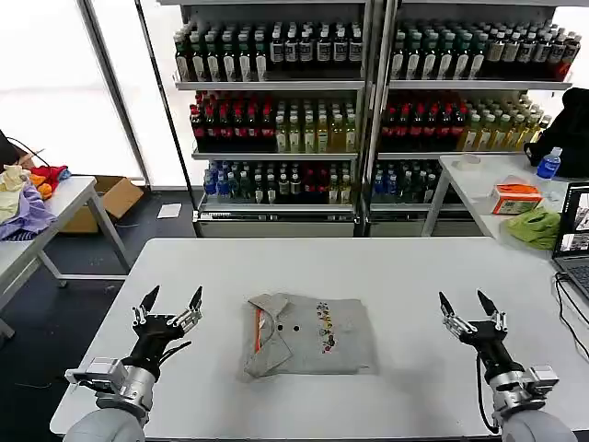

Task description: Fold and organize the clothes.

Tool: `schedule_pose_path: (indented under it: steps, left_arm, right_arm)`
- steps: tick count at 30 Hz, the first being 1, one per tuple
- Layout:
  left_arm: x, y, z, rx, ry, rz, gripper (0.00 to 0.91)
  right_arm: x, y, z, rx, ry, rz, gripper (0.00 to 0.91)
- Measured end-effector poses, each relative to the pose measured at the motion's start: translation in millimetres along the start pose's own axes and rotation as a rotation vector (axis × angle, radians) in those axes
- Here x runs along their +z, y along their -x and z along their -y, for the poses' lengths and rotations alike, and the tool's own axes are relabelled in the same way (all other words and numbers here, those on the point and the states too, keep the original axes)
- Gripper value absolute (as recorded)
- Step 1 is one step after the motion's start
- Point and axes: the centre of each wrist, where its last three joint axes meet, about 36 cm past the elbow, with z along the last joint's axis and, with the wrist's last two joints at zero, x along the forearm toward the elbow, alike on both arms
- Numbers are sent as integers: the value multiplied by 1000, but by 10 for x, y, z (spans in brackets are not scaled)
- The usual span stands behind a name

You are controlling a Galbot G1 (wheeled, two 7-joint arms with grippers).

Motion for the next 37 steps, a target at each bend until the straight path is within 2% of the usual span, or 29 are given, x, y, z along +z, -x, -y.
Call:
schedule_pose_path:
  steps: [7,16,27,37]
  left_arm:
    - [-4,-58,-95,-13,13,-3,907]
    - [-3,-167,-246,-31,19,-10,907]
    - [-59,-258,-323,-42,13,-15,907]
    - [-119,-305,-403,-59,23,-3,907]
  right_arm:
    - [53,-286,195,32,-19,14,907]
    - [130,-592,231,47,-20,10,907]
    - [54,-732,157,55,-2,27,907]
    - [-121,-772,45,37,4,55,907]
